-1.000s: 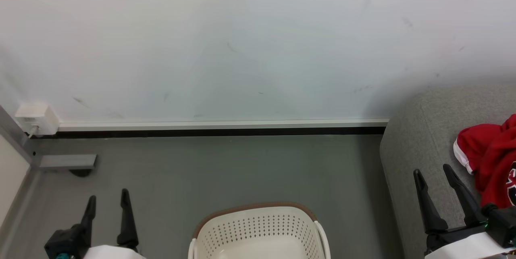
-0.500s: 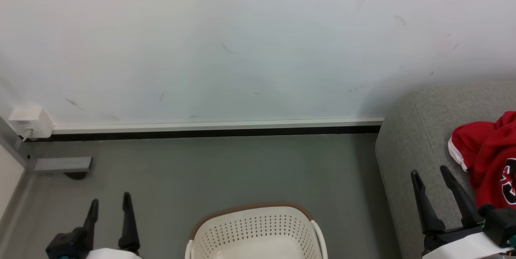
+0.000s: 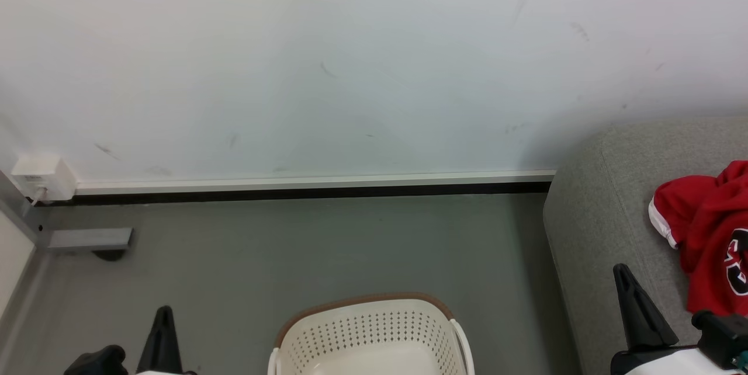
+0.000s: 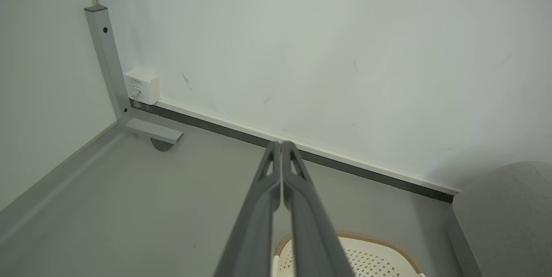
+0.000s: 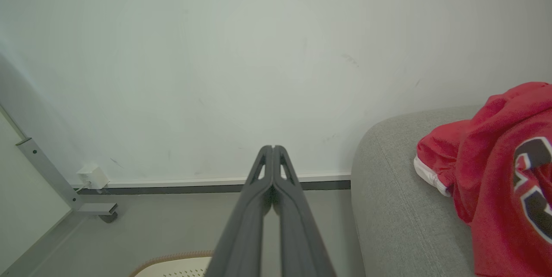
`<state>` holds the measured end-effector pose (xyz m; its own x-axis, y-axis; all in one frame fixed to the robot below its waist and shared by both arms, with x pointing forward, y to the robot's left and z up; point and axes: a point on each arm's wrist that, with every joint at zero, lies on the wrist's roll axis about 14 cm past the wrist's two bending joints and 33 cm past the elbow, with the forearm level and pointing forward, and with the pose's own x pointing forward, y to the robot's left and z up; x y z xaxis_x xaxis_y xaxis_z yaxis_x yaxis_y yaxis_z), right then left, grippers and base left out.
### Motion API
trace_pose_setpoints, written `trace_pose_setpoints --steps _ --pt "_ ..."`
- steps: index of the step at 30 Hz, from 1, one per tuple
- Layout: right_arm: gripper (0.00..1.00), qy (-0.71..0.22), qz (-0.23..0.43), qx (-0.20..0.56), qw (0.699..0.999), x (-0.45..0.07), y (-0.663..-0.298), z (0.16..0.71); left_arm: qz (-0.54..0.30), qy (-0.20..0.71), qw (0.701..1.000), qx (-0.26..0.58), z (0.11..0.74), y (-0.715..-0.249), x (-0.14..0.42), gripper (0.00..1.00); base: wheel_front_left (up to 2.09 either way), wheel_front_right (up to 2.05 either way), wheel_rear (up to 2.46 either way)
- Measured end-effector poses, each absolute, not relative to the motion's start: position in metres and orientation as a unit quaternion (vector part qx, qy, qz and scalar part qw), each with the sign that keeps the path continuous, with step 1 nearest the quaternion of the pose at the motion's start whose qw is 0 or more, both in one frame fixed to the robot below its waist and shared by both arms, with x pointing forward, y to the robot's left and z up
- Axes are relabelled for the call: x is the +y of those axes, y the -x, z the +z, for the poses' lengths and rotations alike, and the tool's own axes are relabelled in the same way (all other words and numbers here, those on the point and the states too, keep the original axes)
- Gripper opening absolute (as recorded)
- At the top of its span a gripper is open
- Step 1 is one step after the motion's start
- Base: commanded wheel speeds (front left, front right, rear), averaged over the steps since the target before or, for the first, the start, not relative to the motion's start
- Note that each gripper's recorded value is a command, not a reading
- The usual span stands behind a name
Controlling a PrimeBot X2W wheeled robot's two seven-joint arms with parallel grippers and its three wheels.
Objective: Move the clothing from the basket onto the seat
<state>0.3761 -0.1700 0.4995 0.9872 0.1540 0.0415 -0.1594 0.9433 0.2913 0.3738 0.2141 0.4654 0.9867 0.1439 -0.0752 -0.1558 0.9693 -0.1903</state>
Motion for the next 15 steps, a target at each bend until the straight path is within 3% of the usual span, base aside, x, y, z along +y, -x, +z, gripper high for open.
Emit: trace_pose_setpoints --steps 15 --pt "0.00 -0.267 0.040 0.006 0.963 -0.183 -0.380 0.498 0.086 0.235 0.967 0.039 0.464 -0.374 0.214 0.00 0.00 0.00 0.00"
